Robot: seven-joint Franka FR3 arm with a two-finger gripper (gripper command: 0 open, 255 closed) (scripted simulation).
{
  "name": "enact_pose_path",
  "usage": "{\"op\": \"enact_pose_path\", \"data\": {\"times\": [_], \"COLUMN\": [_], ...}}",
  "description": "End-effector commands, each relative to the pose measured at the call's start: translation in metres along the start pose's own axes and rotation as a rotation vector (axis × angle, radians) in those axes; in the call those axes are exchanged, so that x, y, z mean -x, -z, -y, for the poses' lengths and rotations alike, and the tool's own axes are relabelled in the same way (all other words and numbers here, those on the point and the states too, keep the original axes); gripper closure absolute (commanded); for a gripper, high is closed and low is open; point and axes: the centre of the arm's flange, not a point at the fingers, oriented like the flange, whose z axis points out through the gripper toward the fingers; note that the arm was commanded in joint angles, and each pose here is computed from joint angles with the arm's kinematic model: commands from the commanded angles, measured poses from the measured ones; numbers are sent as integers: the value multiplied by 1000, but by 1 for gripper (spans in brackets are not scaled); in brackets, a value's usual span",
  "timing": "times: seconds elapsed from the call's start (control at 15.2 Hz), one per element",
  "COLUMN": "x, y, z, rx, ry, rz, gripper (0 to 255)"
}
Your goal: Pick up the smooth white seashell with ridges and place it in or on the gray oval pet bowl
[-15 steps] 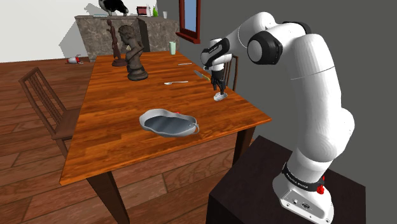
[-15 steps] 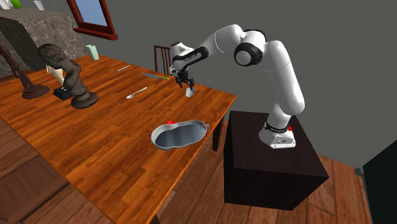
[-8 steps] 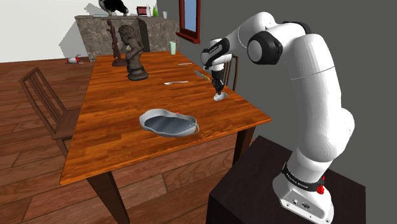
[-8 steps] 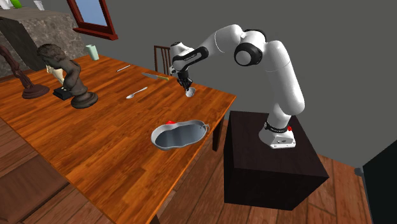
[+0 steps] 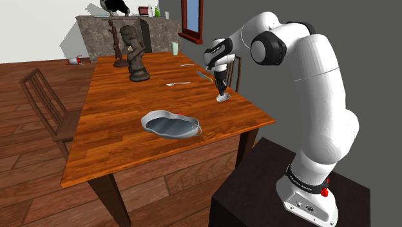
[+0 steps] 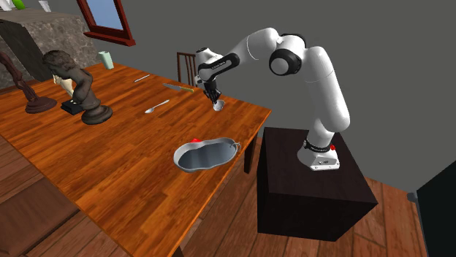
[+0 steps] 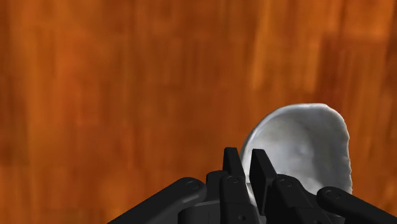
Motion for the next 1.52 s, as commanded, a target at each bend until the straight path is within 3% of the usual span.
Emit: {"op": "enact_pose_path", "data": {"times": [0.0, 1.45], "x": [1, 14], "y": [8, 123], "z": [1, 14], "rx": [0, 0], "ry": [0, 0], "rz": [0, 0], "gripper": [255, 255]}}
